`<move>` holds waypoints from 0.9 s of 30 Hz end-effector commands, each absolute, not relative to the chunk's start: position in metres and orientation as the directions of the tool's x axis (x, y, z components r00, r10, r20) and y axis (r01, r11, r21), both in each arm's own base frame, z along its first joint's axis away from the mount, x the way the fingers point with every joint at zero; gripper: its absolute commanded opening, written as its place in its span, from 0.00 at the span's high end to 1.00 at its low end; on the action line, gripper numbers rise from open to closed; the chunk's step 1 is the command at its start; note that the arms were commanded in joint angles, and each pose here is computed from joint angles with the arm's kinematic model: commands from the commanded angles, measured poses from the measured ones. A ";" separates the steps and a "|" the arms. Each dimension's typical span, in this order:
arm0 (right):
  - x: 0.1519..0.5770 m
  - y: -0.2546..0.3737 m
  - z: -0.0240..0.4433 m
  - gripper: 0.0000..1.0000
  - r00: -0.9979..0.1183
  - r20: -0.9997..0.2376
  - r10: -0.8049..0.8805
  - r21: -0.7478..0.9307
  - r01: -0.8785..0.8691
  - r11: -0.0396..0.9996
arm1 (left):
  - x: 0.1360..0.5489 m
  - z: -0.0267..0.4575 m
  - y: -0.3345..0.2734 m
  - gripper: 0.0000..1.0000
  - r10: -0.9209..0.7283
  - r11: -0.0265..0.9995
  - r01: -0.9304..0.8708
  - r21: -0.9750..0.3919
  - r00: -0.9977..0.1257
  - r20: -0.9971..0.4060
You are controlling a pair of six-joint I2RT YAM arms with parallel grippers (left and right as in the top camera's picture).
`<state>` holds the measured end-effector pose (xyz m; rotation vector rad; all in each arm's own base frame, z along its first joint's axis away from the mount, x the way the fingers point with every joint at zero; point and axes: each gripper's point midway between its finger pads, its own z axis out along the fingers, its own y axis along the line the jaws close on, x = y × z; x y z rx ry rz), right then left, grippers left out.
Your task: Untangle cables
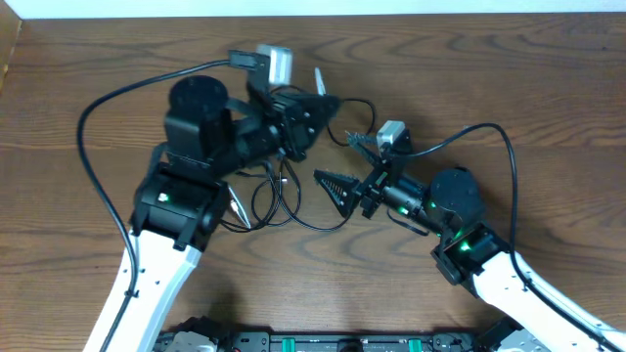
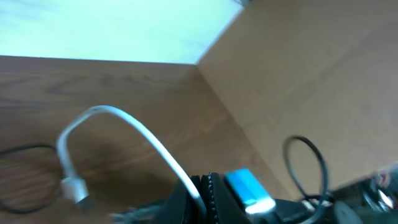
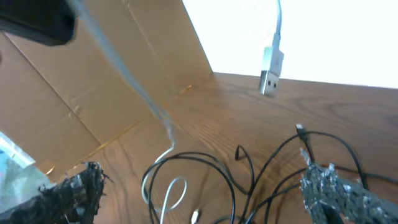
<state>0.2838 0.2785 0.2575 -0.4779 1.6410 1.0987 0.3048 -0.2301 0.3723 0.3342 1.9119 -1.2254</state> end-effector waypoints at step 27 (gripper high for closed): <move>0.301 0.285 0.277 0.99 -0.233 -0.925 0.299 0.359 -0.793 0.493 | 0.269 0.403 -0.273 0.92 -0.150 0.367 0.729 -0.577 -0.566 -0.811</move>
